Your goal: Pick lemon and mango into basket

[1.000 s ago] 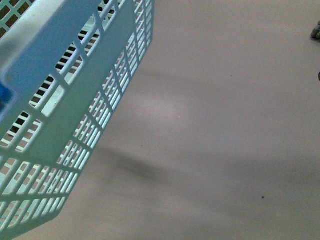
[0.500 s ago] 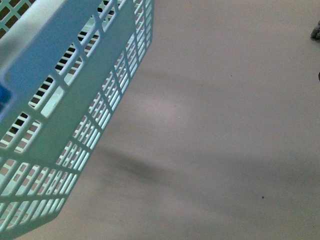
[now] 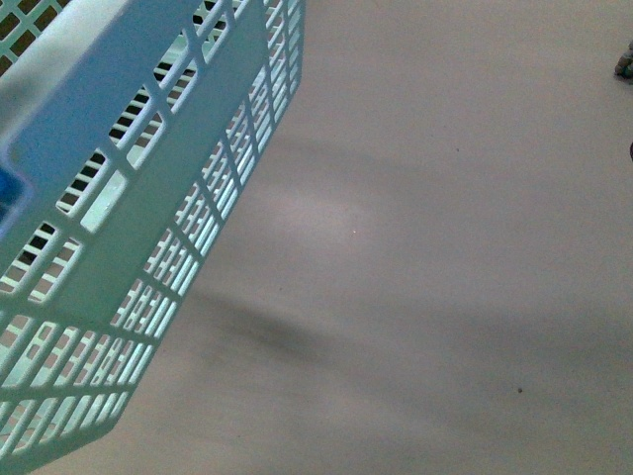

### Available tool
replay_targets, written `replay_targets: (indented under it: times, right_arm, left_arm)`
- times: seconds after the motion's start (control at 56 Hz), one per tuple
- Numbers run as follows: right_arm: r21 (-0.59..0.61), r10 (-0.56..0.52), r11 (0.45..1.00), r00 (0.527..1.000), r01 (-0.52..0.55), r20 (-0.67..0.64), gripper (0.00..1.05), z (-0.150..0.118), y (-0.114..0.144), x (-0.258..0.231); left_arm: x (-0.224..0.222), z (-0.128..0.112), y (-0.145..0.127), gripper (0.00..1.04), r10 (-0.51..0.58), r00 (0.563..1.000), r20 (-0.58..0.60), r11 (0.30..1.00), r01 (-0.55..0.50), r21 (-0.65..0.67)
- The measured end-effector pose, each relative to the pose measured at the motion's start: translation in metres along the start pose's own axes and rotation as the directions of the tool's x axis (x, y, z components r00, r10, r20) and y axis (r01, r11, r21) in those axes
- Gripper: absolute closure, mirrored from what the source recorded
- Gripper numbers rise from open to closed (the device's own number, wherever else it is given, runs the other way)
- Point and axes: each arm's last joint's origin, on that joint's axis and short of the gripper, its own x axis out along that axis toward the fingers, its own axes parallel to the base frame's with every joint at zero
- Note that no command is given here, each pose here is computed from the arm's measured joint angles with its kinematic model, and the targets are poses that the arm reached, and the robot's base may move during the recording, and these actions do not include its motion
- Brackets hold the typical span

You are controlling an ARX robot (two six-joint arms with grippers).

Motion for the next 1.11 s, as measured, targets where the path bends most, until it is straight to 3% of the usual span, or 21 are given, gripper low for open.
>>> replay_targets:
  times: [1.108]
  right_arm:
    - [0.0,0.0,1.0,1.0,0.0,0.0,0.09,0.0,0.0,0.0]
  left_arm:
    - [0.0001,0.0,0.0,1.0,0.001,1.0,0.0,1.0,-0.001,0.0]
